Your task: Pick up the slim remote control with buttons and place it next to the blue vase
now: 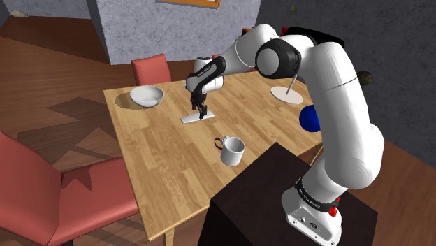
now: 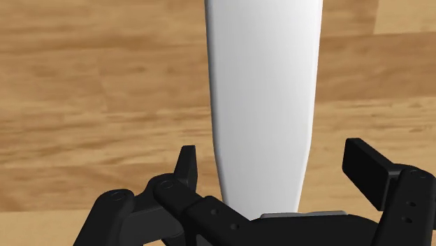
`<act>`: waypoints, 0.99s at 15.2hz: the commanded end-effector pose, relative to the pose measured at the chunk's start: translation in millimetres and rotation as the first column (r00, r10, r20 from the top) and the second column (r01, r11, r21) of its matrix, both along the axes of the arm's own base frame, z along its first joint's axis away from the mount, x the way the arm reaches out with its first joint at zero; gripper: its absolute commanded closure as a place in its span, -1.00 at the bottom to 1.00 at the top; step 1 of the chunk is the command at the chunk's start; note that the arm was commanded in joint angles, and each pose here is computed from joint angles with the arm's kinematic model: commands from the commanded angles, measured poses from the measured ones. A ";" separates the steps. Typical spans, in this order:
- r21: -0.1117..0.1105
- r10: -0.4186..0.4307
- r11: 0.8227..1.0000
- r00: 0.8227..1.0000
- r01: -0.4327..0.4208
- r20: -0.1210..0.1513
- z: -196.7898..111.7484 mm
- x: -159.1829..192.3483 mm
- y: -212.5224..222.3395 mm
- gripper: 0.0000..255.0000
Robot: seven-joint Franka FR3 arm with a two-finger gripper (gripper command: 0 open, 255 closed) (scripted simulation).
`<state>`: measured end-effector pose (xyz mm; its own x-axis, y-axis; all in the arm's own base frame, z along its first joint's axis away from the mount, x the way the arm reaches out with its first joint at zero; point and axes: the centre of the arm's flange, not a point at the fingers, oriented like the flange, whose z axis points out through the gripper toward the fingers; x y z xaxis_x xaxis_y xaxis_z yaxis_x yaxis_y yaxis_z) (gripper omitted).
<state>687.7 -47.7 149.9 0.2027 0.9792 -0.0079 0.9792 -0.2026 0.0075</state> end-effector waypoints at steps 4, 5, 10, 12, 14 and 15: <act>0.000 0.001 1.000 1.000 -0.001 0.000 -24.5 1.0 -0.6 -1.00; 0.000 0.001 1.000 1.000 -0.001 0.000 -24.5 1.0 -0.6 -1.00; 0.000 0.001 1.000 1.000 -0.001 0.000 -24.5 1.0 -0.6 -1.00; 0.000 0.001 1.000 1.000 -0.001 0.000 -24.4 1.0 -0.6 1.00; 0.000 0.001 1.000 1.000 -0.001 0.000 -24.4 1.0 -0.6 1.00; 0.000 0.001 1.000 1.000 -0.001 0.000 -24.4 1.0 -0.6 1.00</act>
<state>688.7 -48.3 125.6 0.2014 0.9795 -0.0077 0.9795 -0.2013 0.0078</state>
